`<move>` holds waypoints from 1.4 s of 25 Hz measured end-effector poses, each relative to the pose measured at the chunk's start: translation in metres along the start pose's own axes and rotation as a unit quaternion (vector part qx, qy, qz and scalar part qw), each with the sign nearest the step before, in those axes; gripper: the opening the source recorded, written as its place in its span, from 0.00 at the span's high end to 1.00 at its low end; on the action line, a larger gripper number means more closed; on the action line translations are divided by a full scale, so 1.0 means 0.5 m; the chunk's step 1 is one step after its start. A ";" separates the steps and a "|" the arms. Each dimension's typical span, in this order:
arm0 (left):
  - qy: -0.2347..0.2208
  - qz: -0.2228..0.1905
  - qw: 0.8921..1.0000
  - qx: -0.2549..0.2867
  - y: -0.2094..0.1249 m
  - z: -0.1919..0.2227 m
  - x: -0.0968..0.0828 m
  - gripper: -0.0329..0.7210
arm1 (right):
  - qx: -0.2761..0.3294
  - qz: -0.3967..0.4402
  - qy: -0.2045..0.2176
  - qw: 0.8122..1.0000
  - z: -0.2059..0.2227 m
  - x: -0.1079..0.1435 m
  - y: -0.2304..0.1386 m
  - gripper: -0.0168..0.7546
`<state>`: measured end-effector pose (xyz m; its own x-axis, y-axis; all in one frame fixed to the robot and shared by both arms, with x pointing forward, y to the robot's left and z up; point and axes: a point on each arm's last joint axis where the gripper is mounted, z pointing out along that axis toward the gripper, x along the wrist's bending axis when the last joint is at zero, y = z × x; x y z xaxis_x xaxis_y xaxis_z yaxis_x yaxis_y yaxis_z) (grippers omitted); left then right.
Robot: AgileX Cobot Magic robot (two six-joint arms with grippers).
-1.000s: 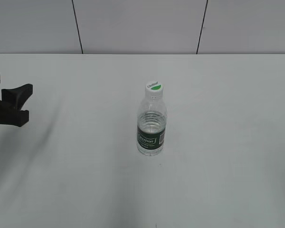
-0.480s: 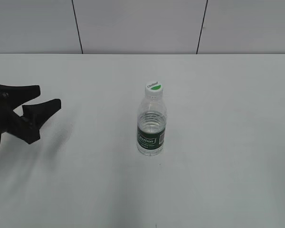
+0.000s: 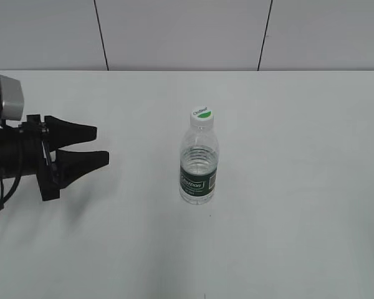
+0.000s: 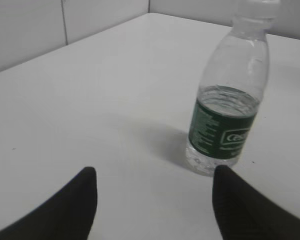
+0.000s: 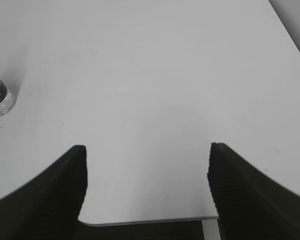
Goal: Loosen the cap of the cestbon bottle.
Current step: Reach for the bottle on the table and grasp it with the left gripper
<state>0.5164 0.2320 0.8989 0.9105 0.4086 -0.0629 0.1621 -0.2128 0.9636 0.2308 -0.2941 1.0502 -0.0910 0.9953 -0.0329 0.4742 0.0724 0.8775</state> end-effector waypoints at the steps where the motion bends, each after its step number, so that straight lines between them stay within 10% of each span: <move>1: -0.015 0.004 1.000 0.004 -0.001 0.008 0.000 0.36 | 0.000 0.000 0.000 1.000 0.000 0.000 0.000 0.23; 12: -0.140 0.076 0.987 0.026 0.019 0.135 -0.046 0.27 | 0.000 0.000 0.000 1.000 0.000 0.000 0.000 0.23; 35: -0.155 0.101 0.982 0.026 0.019 0.263 -0.045 0.27 | 0.000 0.000 0.000 1.000 0.000 0.000 0.000 0.23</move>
<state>0.5475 0.1040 0.8754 0.9969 0.0649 0.0434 -0.0212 -0.3101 0.9505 0.2308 -0.2941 1.0502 -0.0914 0.9953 -0.0324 0.4741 0.0721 0.8775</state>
